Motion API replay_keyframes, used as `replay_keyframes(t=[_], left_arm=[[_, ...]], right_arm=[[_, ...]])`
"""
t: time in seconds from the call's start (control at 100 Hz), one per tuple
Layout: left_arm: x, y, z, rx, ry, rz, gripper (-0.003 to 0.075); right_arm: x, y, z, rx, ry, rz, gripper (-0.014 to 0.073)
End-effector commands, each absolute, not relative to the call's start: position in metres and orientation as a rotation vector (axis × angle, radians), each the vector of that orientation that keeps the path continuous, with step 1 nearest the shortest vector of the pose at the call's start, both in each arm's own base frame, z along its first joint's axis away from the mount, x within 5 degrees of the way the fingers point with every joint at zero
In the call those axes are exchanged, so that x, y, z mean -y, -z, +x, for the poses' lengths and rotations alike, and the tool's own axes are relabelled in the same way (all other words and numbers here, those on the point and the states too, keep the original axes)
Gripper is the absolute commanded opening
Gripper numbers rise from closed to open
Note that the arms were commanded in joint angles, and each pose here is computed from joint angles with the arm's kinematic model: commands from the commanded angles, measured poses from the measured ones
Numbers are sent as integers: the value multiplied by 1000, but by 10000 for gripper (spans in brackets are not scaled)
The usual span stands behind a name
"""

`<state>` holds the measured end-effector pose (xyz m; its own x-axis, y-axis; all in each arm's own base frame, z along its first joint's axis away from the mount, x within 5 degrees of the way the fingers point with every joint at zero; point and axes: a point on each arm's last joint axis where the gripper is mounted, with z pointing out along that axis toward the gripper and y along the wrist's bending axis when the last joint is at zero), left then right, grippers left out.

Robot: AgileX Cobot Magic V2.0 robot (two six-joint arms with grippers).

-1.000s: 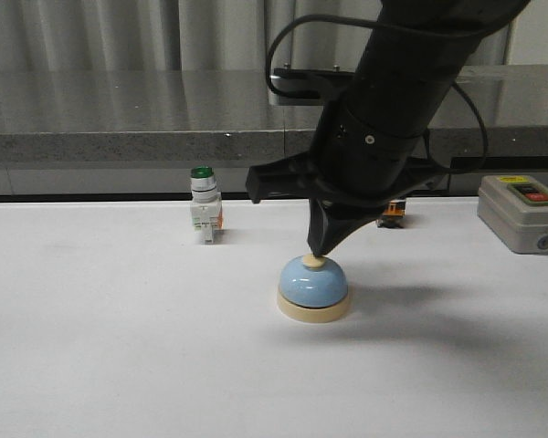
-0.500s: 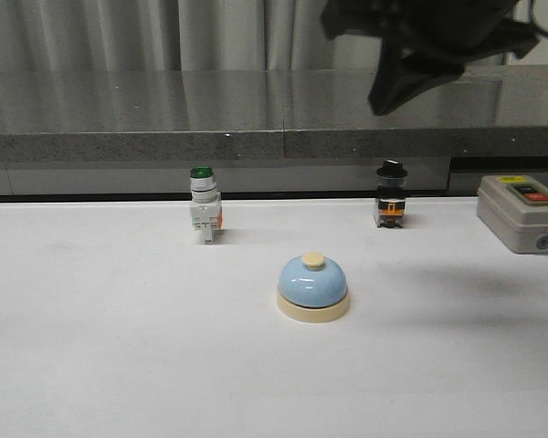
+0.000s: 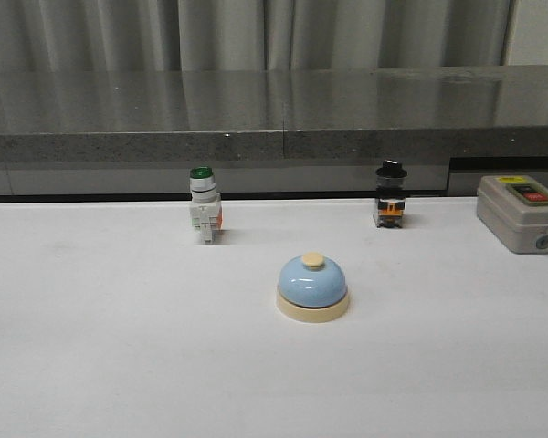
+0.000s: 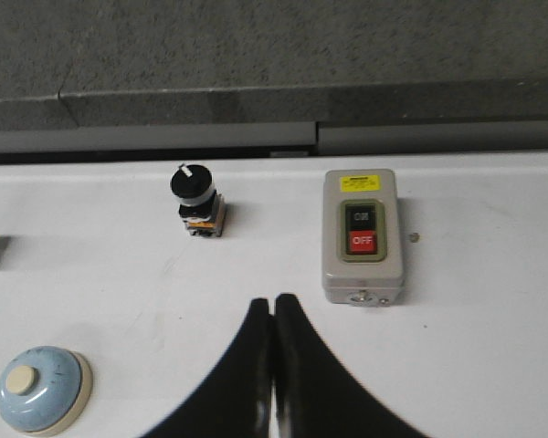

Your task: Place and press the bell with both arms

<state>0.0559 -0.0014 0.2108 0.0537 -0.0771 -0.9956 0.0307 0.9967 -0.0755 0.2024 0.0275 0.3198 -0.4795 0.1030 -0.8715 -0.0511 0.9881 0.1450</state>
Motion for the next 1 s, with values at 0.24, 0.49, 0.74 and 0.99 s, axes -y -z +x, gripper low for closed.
replay_keyframes(t=[0.24, 0.49, 0.74, 0.99], left_arm=[[2, -202, 55, -1451, 100, -45, -21], [2, -202, 55, -1451, 100, -45, -21], [2, -202, 55, -1451, 100, -45, -21], [2, -202, 55, -1451, 100, -45, -21]], right_arm=[[-12, -327, 126, -1755, -165, 39, -64], [-7, -325, 80, -1617, -164, 31, -64], [-6, -327, 71, -1581, -166, 32, -64], [-6, -327, 71, -1581, -166, 32, -64]])
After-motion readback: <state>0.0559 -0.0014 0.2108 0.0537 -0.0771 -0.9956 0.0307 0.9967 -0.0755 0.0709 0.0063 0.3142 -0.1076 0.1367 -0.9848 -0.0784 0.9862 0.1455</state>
